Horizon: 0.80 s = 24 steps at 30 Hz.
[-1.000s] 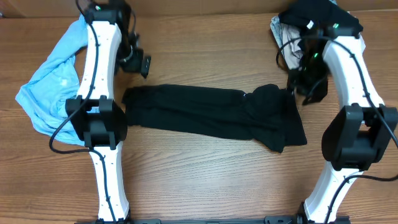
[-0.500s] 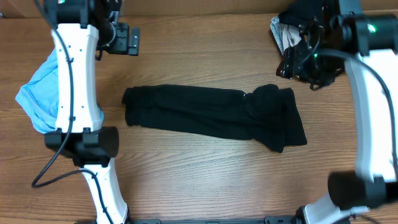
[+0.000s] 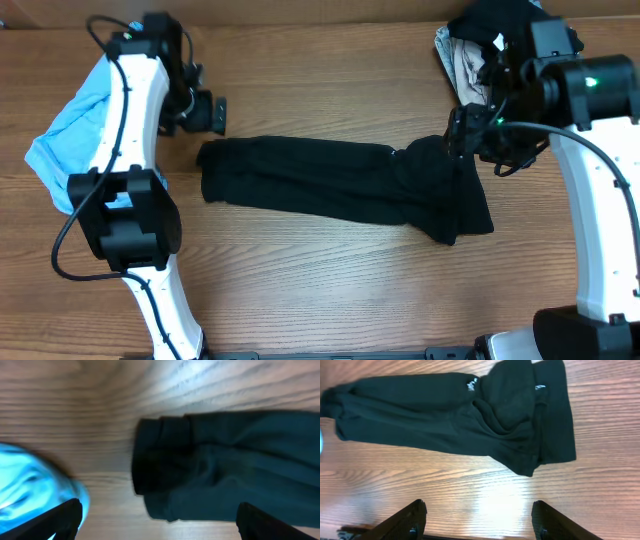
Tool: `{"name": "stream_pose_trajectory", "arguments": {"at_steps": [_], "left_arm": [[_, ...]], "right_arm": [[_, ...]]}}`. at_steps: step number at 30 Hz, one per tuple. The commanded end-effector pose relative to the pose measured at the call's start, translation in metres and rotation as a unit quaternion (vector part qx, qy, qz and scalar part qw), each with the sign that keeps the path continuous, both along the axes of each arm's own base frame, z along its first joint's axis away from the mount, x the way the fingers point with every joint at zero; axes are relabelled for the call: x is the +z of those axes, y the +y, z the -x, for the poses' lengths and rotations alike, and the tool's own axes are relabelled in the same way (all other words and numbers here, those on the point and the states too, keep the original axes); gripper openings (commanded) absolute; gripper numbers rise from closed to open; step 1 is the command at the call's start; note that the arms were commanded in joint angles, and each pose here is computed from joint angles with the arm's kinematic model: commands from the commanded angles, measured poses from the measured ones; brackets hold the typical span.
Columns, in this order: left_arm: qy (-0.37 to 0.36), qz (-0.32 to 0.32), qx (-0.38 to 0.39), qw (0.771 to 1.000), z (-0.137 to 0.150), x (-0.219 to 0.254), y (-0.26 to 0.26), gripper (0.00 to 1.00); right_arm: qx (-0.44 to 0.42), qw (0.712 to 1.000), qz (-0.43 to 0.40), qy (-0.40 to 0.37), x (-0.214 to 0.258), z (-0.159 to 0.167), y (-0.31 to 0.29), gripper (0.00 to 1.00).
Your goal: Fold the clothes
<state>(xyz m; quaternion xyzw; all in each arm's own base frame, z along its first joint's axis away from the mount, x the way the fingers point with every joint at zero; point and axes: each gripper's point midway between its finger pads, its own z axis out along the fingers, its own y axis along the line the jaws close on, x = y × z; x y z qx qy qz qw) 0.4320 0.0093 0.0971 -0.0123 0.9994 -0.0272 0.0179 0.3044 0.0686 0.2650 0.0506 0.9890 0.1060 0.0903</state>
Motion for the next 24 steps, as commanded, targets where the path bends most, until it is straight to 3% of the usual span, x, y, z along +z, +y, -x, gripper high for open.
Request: {"name": "stream_pose_trajectory", "arguments": {"at_steps": [1, 11, 17, 19, 22, 24], "left_arm": [[0.027, 0.024, -0.017, 0.999, 0.013, -0.029, -0.014, 1.00], [0.032, 0.049, -0.023, 0.998, 0.031, -0.098, -0.022, 0.98], [0.036, 0.066, -0.023, 0.997, 0.038, -0.111, -0.029, 0.86], [0.040, 0.066, -0.022, 0.997, 0.042, -0.115, -0.028, 0.65], [0.042, 0.066, -0.021, 0.997, 0.044, -0.116, -0.028, 0.09], [0.039, 0.057, -0.012, 0.998, 0.041, -0.116, -0.023, 0.04]], "right_arm": [[-0.007, 1.000, 0.011, -0.018, 0.006, -0.003, -0.005, 0.71], [-0.007, 0.999, 0.015, -0.047, 0.009, -0.016, -0.006, 0.71], [-0.008, 0.998, 0.013, -0.062, 0.011, -0.023, -0.005, 0.69], [-0.009, 0.997, 0.012, -0.070, 0.012, -0.027, -0.004, 0.66], [-0.010, 0.997, 0.010, -0.080, 0.014, -0.033, -0.004, 0.64], [-0.012, 0.996, 0.009, -0.085, 0.013, -0.038, -0.003, 0.63]]}}
